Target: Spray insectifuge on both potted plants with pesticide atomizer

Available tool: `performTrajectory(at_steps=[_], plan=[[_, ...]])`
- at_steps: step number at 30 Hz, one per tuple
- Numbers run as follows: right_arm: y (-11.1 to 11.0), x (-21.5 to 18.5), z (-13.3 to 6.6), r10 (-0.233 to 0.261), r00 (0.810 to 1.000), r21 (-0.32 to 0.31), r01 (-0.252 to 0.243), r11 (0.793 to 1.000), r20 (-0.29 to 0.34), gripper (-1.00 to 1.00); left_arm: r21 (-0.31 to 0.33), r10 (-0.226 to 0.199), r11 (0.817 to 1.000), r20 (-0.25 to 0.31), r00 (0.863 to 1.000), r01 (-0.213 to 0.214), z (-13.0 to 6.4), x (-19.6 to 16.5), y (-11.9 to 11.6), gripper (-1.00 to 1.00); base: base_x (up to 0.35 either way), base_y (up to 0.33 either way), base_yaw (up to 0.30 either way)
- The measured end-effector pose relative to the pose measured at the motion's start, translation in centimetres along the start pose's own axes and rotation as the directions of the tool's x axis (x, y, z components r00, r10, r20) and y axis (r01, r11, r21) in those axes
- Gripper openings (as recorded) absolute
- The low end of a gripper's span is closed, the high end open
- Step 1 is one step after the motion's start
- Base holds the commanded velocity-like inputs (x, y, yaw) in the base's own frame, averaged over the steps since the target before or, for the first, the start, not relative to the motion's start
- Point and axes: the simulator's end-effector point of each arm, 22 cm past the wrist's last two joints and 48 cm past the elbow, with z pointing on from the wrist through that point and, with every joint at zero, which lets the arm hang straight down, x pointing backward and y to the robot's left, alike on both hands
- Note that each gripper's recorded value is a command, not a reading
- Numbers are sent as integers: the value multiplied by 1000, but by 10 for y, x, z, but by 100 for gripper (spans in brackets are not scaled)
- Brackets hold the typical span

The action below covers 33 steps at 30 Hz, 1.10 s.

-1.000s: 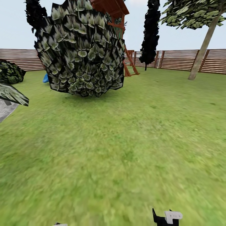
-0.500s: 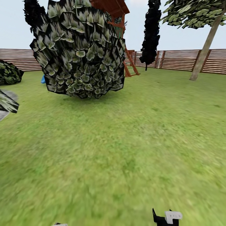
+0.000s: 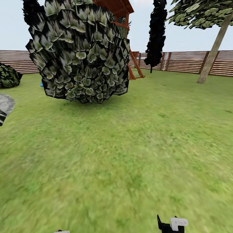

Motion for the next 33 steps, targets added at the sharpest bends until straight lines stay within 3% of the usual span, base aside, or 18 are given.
performTrajectory(at_steps=[33], plan=[[0, 0, 0, 0, 1000, 0, 0, 1000, 0, 100, 2, 1, 1000, 1, 1000, -1, 0, 0, -1, -100, 338, 0, 0]])
